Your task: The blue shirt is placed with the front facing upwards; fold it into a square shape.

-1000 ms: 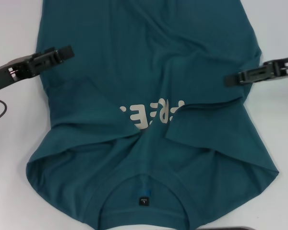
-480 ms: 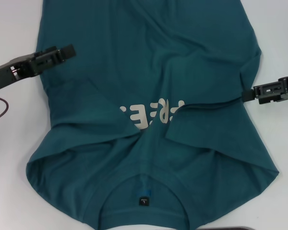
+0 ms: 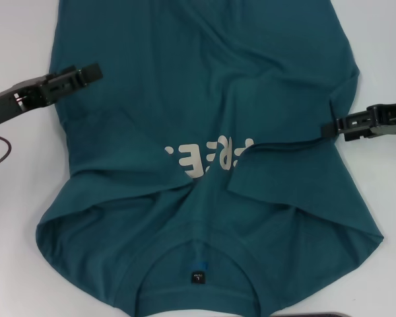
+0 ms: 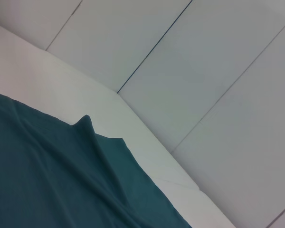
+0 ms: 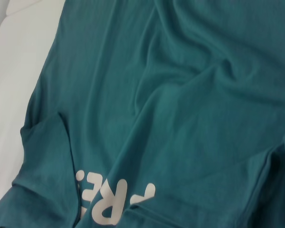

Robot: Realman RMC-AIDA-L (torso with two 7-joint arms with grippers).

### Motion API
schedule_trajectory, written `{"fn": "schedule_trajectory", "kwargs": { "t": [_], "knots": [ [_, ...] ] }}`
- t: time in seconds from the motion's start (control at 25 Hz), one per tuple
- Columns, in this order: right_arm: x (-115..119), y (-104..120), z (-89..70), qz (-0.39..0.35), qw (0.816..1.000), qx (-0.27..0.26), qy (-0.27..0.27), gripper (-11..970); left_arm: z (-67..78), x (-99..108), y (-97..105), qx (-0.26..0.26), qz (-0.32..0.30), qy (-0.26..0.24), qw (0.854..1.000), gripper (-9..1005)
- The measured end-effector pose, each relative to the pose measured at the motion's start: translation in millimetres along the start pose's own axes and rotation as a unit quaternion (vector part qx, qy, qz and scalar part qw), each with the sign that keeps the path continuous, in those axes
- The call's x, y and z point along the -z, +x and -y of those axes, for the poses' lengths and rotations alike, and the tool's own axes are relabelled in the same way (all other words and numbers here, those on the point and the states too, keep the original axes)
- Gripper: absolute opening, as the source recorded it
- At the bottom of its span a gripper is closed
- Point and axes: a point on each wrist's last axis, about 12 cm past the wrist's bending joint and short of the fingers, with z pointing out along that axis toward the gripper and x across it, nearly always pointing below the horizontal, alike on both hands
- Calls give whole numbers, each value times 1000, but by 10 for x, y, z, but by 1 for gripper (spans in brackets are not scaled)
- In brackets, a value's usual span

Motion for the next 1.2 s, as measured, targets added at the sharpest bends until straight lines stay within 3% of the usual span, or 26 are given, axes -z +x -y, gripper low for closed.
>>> {"fn": "schedule_trajectory", "kwargs": {
  "t": [0.08,0.32,0.52,0.96,1.2],
  "knots": [
    [-20,-21,-7,2,1000,0,1,907,-2,-2,-2,0,0,-1,1000,905],
    [-88,-81,-31,4,1000,-6,1,776,-2,-10,-8,-4,0,-1,1000,905],
    [-147,-105,-55,-10,1000,-5,7,542,-10,0,2,-3,1,-5,1000,905],
    [-141,-100,-54,-16,1000,-17,12,331,-27,25,16,-4,-1,-11,1000,905],
    [-127,-88,-27,-17,999,-24,16,337,-29,28,16,-5,-1,-11,1000,905]
  ]
}}
